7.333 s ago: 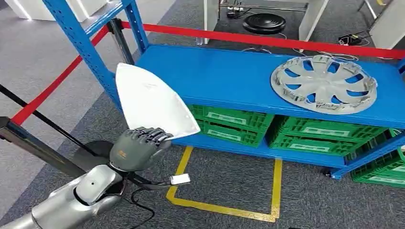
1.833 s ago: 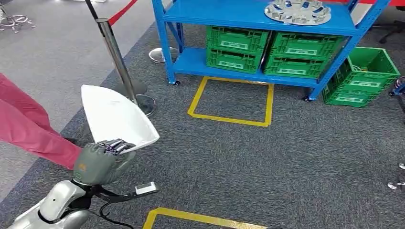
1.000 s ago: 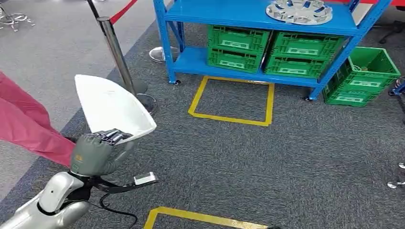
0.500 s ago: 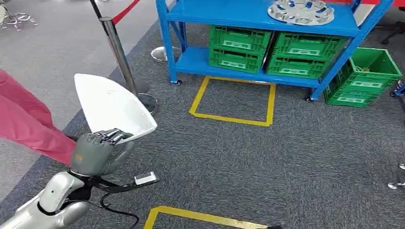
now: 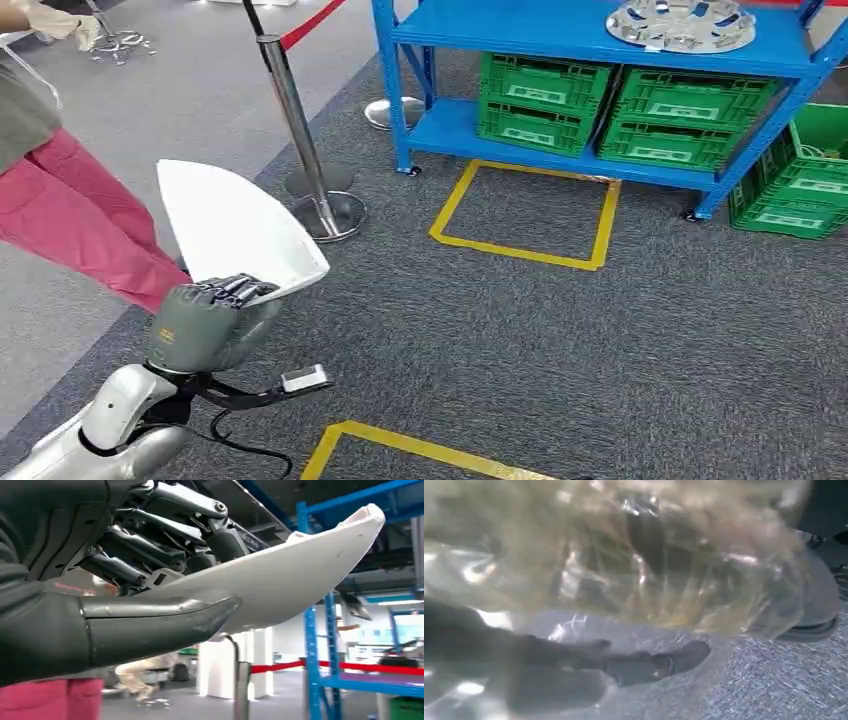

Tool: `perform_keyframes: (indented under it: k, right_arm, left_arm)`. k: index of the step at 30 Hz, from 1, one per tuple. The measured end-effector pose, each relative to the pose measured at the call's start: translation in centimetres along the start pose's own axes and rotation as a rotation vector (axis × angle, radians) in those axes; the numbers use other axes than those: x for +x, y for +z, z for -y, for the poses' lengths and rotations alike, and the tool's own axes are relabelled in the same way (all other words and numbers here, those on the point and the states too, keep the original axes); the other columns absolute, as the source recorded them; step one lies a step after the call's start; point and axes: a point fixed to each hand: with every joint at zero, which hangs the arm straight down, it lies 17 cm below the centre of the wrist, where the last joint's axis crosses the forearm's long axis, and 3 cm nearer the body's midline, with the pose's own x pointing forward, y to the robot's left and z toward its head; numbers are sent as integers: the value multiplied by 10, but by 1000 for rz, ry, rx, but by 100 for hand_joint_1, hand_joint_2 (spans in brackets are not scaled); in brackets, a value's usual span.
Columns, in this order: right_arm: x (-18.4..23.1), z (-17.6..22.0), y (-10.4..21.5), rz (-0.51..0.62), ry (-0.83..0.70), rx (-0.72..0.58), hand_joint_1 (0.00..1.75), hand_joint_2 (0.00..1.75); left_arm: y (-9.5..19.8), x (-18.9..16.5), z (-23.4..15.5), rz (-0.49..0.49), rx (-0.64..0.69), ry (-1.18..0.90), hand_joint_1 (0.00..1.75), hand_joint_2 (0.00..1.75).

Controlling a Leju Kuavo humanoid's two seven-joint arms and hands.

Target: Take the parts from the cabinet and place them on the table.

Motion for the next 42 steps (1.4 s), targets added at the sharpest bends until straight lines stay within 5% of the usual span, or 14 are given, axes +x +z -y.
perform_keyframes:
  k: [42]
  right_arm:
    - [1, 2, 4, -16, 5, 2, 0, 0]
  left_arm:
    - [-2, 1, -4, -9, 11, 5, 175, 175]
